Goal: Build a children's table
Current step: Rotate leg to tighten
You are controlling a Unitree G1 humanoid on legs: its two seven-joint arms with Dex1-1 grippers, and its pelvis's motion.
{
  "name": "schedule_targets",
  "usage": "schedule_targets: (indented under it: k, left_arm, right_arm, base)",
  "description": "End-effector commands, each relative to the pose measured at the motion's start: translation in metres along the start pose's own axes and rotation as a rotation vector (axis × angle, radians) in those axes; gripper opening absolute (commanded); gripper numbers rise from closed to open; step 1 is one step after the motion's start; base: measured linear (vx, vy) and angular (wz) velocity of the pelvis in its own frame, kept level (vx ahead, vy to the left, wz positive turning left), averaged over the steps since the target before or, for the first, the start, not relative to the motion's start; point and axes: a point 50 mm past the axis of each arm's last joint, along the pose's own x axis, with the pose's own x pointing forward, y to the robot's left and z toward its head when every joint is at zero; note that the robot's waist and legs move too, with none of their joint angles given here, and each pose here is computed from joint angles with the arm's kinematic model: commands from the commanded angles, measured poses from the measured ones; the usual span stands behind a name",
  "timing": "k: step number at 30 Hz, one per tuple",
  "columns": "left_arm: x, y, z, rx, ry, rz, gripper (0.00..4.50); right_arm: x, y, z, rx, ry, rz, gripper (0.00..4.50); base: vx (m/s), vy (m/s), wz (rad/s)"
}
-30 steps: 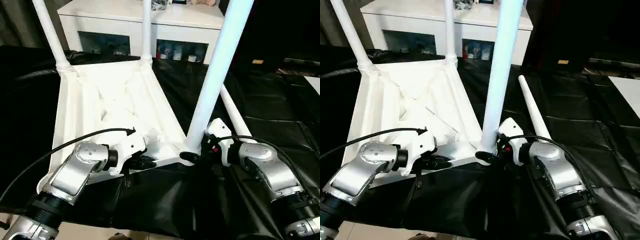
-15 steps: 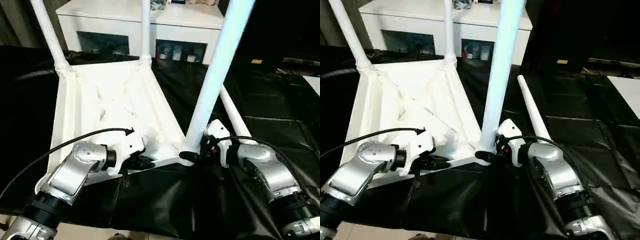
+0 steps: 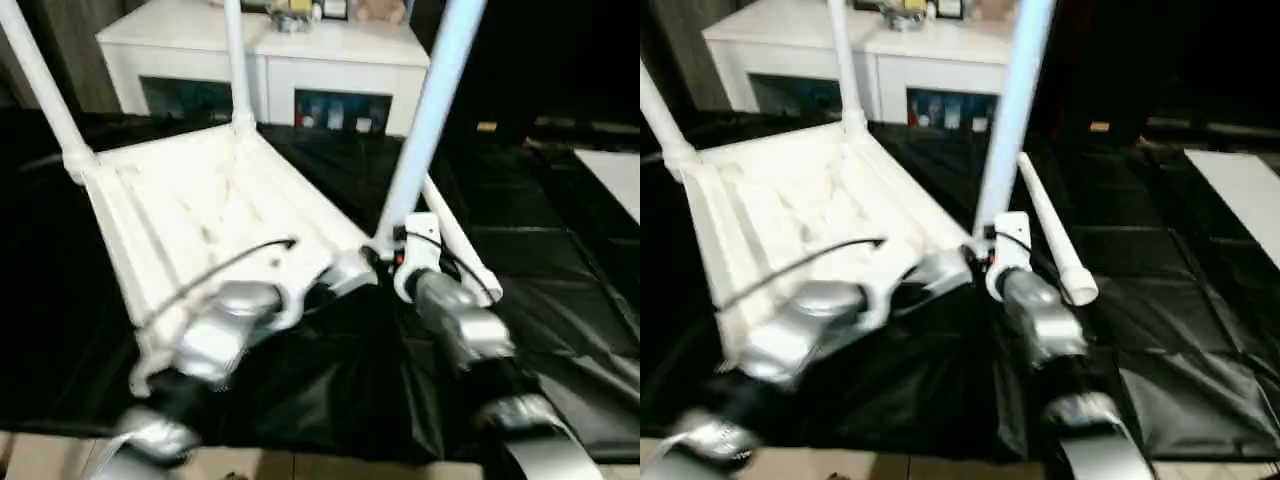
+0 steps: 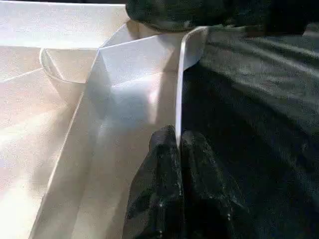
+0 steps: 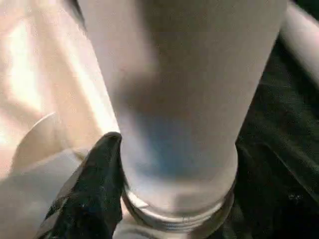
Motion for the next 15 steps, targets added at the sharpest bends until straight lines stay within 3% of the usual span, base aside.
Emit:
schedule_targets:
  k: [1,2,4,7,11,14,15]
  left_arm:
    - [0.002,0.009,0.01,0.012,-0.033,0.116,0.0]
    - [0.004,0.009,0.013,0.031,-0.043,0.125,0.0]
    - [0.003,0.008,0.013,0.044,-0.04,0.112,0.0]
    - [-0.002,0.009,0.012,0.059,-0.046,0.086,0.0]
    - [-0.015,0.015,0.005,0.091,-0.037,0.056,0.0]
    - [-0.018,0.016,0.003,0.101,-0.034,0.048,0.0]
    - [-0.025,0.018,-0.001,0.125,-0.028,0.01,0.0]
  right_arm:
    - [0.0,0.009,-0.026,0.06,0.1,-0.005,2.7]
    - [0.004,0.019,-0.015,0.069,0.056,0.013,2.7]
    - [0.004,0.025,-0.009,0.084,0.025,0.072,2.7]
    - [0.003,0.024,0.002,0.044,-0.047,0.112,3.4]
    - [-0.003,0.006,0.013,-0.046,-0.123,0.127,3.74]
    - [-0.005,0.003,0.014,-0.071,-0.128,0.137,3.95]
    - [-0.01,-0.007,0.017,-0.142,-0.132,0.182,4.06]
  base:
    - [0.0,0.0,0.0]
    - [0.0,0.0,0.0]
    - [0.0,0.0,0.0]
    - [0.0,0.0,0.0]
    - [0.008,0.001,-0.09]
    - [0.001,0.001,-0.06]
    - [0.0,0.0,0.0]
